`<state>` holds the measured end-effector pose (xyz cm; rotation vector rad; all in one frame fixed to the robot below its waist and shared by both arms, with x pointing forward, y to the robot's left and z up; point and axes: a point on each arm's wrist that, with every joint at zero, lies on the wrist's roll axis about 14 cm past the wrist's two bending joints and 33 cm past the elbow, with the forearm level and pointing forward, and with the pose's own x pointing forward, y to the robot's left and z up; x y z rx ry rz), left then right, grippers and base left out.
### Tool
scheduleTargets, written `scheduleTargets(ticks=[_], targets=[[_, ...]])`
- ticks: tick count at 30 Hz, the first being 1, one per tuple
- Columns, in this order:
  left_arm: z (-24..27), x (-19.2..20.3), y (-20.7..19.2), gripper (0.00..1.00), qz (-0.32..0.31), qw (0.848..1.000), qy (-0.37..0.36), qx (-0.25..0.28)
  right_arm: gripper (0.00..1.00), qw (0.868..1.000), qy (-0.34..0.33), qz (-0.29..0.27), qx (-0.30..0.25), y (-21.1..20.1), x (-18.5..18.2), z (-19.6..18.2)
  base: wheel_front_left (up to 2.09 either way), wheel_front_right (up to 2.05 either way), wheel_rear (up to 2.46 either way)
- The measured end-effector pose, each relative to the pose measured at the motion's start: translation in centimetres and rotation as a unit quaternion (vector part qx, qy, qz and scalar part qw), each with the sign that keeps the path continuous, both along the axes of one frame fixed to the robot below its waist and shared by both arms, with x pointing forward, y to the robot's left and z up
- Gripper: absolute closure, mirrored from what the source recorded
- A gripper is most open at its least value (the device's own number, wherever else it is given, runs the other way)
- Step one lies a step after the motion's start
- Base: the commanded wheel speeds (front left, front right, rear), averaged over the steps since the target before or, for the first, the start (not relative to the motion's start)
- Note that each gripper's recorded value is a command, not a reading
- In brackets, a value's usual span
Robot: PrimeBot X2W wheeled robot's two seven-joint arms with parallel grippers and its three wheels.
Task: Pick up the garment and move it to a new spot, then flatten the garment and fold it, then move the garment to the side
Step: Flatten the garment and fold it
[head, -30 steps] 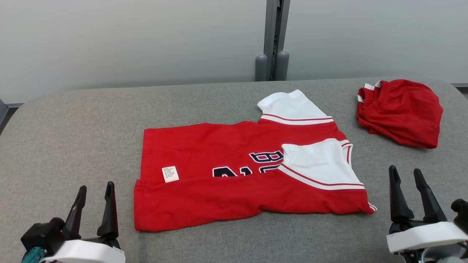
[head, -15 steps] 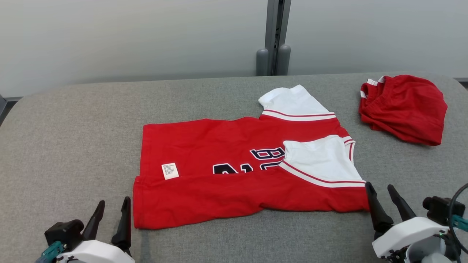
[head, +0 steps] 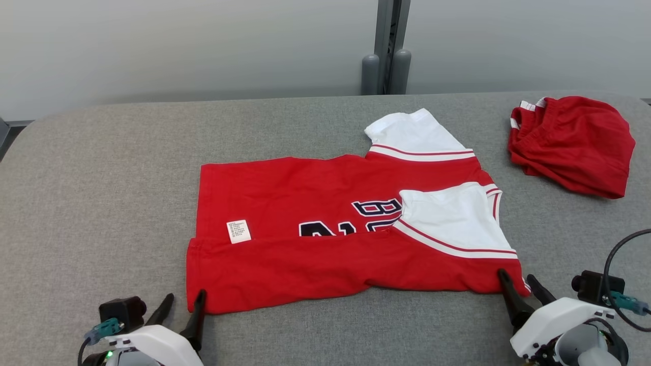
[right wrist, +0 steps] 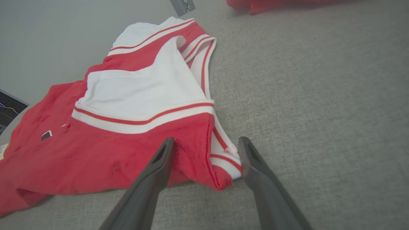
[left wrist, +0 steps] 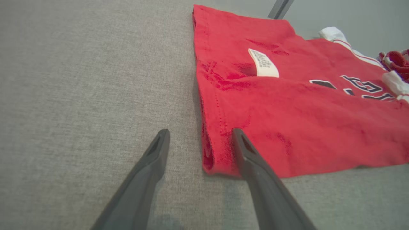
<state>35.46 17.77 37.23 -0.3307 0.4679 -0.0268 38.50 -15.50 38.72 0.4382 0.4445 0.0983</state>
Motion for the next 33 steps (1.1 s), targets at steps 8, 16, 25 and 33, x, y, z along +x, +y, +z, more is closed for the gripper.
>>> scheduleTargets(ticks=[8, 16, 25, 33], targets=[[-2.1, -0.2, -1.4, 0.0, -0.041, 0.998, 0.056, -0.003, 0.0, 0.999, 0.038, 0.01, 0.011, 0.7, 0.2, -1.3, 0.0, 0.0, 0.0], [-2.4, 0.0, -2.0, 0.96, -0.057, 0.996, 0.072, -0.008, 0.56, 0.998, 0.057, 0.019, 0.015, 1.1, 0.3, -1.9, 0.0, 0.0, 0.0], [-1.9, -0.4, -2.6, 1.0, -0.064, 0.996, 0.065, -0.016, 1.0, 0.998, 0.049, 0.026, 0.023, 1.8, 0.0, -1.3, 0.0, 0.0, 0.0], [-1.6, -0.9, -2.3, 1.0, -0.066, 0.996, 0.062, -0.012, 1.0, 0.999, 0.035, 0.023, 0.03, 1.5, 0.0, -0.4, 0.0, 0.0, 0.0]])
